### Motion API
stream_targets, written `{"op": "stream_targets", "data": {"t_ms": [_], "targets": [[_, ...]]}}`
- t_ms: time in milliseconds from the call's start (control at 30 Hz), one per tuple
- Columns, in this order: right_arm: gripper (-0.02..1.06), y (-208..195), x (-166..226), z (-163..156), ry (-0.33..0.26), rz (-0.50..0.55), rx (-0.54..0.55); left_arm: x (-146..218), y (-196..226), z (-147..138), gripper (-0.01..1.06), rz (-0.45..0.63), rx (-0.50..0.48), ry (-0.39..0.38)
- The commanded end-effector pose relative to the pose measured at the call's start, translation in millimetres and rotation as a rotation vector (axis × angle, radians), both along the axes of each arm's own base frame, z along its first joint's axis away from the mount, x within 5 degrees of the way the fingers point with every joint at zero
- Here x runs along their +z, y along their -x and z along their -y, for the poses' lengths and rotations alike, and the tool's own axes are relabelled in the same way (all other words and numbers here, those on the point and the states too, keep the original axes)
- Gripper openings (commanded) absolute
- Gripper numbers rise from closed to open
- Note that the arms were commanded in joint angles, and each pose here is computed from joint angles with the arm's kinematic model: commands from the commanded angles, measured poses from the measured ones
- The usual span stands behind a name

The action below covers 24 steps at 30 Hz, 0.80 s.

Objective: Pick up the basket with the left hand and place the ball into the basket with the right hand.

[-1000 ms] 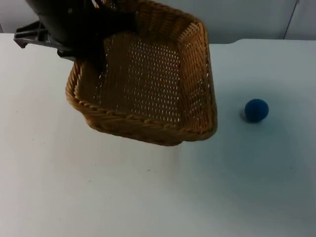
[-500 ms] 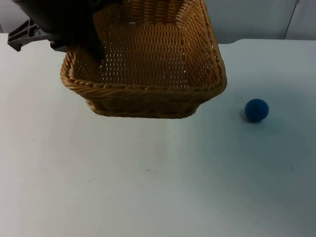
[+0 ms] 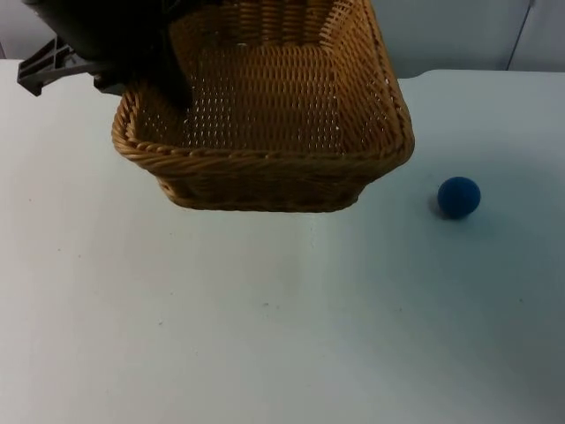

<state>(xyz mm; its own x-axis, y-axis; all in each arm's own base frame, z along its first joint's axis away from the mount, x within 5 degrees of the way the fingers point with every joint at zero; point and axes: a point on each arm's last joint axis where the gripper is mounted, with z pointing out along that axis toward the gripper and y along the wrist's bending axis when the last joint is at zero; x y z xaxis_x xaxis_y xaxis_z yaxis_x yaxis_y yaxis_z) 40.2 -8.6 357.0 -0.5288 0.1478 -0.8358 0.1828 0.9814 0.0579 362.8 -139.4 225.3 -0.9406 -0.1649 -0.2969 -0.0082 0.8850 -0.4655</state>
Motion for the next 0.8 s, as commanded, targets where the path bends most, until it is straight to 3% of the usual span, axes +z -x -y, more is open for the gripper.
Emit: {"op": "stream_targets", "data": {"t_ms": [0, 200, 400, 500, 600, 767], "targets": [[1.03, -13, 9, 1, 0.014, -0.006, 0.014, 11, 0, 0, 0.0, 0.037, 0.023, 0.031], [1.03, -68, 34, 2, 0.015, -0.022, 0.043, 11, -1, 0, 0.0, 0.051, 0.028, 0.031], [1.03, -129, 54, -3, 0.016, -0.022, 0.14, 12, -2, 0, 0.0, 0.059, 0.037, 0.034], [1.03, -149, 56, -8, 0.061, -0.042, 0.169, 11, -3, 0, 0.0, 0.062, 0.049, 0.037], [1.03, -182, 53, -28, 0.141, -0.066, 0.197, 10, -4, 0, 0.0, 0.06, 0.053, 0.038], [1.03, -224, 27, -68, 0.223, -0.101, 0.227, 9, -4, 0, 0.0, 0.055, 0.055, 0.038]]}}
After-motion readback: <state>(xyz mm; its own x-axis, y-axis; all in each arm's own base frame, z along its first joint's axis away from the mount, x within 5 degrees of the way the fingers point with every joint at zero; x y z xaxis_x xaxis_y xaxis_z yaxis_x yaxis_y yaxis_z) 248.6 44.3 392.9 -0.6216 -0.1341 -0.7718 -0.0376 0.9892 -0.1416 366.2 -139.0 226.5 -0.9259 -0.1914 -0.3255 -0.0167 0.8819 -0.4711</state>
